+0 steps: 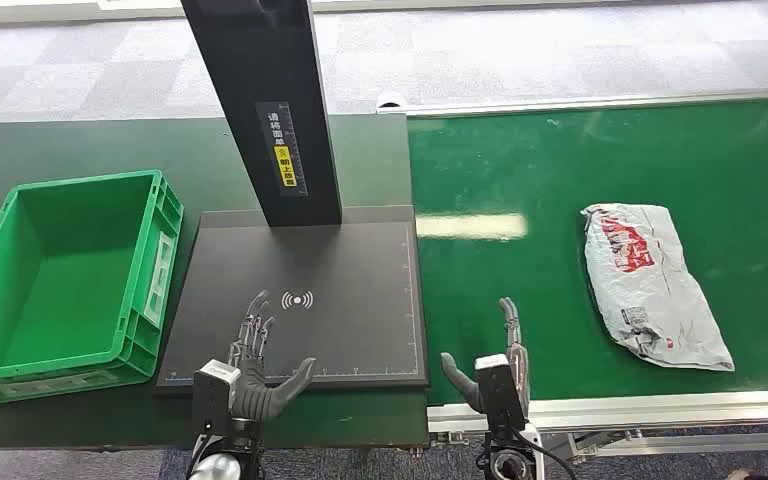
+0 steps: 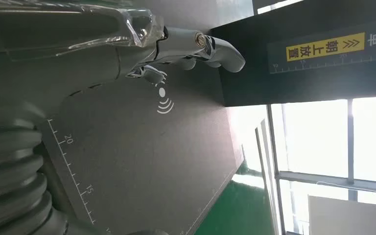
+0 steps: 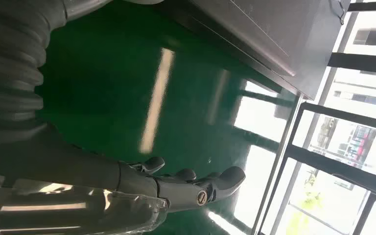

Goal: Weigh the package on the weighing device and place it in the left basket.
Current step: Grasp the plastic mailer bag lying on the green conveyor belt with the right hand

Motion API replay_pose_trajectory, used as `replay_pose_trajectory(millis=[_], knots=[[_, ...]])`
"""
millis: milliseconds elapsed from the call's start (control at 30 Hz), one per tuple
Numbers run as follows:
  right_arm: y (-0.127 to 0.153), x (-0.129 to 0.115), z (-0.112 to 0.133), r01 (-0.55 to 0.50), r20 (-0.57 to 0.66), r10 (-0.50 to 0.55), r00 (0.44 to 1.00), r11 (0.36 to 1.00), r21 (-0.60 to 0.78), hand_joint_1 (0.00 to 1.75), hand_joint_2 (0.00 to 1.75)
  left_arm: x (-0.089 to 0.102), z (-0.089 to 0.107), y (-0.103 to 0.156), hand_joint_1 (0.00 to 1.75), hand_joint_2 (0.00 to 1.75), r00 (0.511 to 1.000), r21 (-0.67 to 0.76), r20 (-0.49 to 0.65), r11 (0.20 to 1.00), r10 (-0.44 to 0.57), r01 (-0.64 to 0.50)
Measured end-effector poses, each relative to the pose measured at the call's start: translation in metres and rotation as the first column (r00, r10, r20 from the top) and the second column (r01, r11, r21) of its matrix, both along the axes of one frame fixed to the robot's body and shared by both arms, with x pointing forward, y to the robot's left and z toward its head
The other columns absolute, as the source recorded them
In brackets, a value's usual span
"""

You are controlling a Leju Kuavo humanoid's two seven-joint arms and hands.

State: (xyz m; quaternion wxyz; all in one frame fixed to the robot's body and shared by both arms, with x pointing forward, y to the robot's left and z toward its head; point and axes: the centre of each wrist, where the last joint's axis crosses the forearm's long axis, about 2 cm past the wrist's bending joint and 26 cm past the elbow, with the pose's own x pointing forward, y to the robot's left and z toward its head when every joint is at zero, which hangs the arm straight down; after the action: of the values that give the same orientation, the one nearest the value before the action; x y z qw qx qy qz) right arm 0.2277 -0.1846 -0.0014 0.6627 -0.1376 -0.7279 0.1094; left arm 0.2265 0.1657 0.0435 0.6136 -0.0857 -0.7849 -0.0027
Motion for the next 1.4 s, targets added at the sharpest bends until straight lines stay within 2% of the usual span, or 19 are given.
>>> replay_pose_trajectory(millis=[200, 267, 333, 400, 467, 533, 633, 900, 1067, 1400], knots=[[-0.002, 0.006, 0.003, -0.001, 0.01, 0.001, 1.0, 1.0, -0.027, 0.0, 1.75, 0.007, 0.005, -0.002, 0.0, 1.75, 1.0, -0.011, 0.029, 1.0, 0.001, -0.001], [-0.014, 0.013, 0.009, 0.013, 0.036, -0.008, 0.999, 0.991, -0.135, 0.0, 1.75, 0.01, 0.008, -0.005, 0.0, 1.75, 0.998, -0.023, 0.057, 1.0, 0.004, -0.003], [-0.041, 0.024, 0.024, 0.025, 0.055, -0.008, 0.998, 0.95, -0.311, 0.0, 1.75, 0.01, 0.009, -0.007, 0.0, 1.75, 0.996, -0.03, 0.083, 1.0, 0.011, -0.008], [-0.079, 0.035, 0.041, 0.038, 0.037, -0.024, 0.999, 0.883, -0.467, 0.0, 1.75, 0.009, 0.009, -0.006, 0.0, 1.75, 0.995, -0.031, 0.096, 0.999, 0.019, -0.016], [-0.123, 0.041, 0.051, 0.075, 0.02, -0.077, 0.997, 0.824, -0.561, 0.0, 1.75, 0.008, 0.01, -0.003, 0.0, 1.75, 0.994, -0.035, 0.107, 0.999, 0.028, -0.025], [-0.16, 0.042, 0.056, 0.125, 0.034, -0.131, 0.991, 0.79, -0.601, 0.0, 1.75, 0.008, 0.012, 0.001, 0.0, 1.75, 0.993, -0.041, 0.115, 0.999, 0.038, -0.033], [-0.194, 0.042, 0.062, 0.186, 0.04, -0.209, 0.977, 0.75, -0.634, 0.0, 1.75, 0.009, 0.014, 0.004, 0.0, 1.75, 0.991, -0.047, 0.126, 0.998, 0.046, -0.04], [-0.287, 0.043, 0.049, 0.188, -0.168, -0.379, 0.91, 0.739, -0.647, 0.0, 1.75, 0.006, 0.019, 0.012, 0.0, 1.75, 0.983, -0.081, 0.153, 0.993, 0.099, -0.088], [-0.304, 0.038, 0.036, 0.187, -0.241, -0.411, 0.879, 0.762, -0.62, 0.0, 1.75, 0.007, 0.025, 0.012, 0.0, 1.75, 0.98, -0.087, 0.17, 0.992, 0.107, -0.093], [-0.3, 0.04, 0.026, 0.156, -0.308, -0.387, 0.869, 0.805, -0.572, 0.0, 1.75, 0.007, 0.026, 0.011, 0.0, 1.75, 0.98, -0.089, 0.167, 0.992, 0.106, -0.092]])
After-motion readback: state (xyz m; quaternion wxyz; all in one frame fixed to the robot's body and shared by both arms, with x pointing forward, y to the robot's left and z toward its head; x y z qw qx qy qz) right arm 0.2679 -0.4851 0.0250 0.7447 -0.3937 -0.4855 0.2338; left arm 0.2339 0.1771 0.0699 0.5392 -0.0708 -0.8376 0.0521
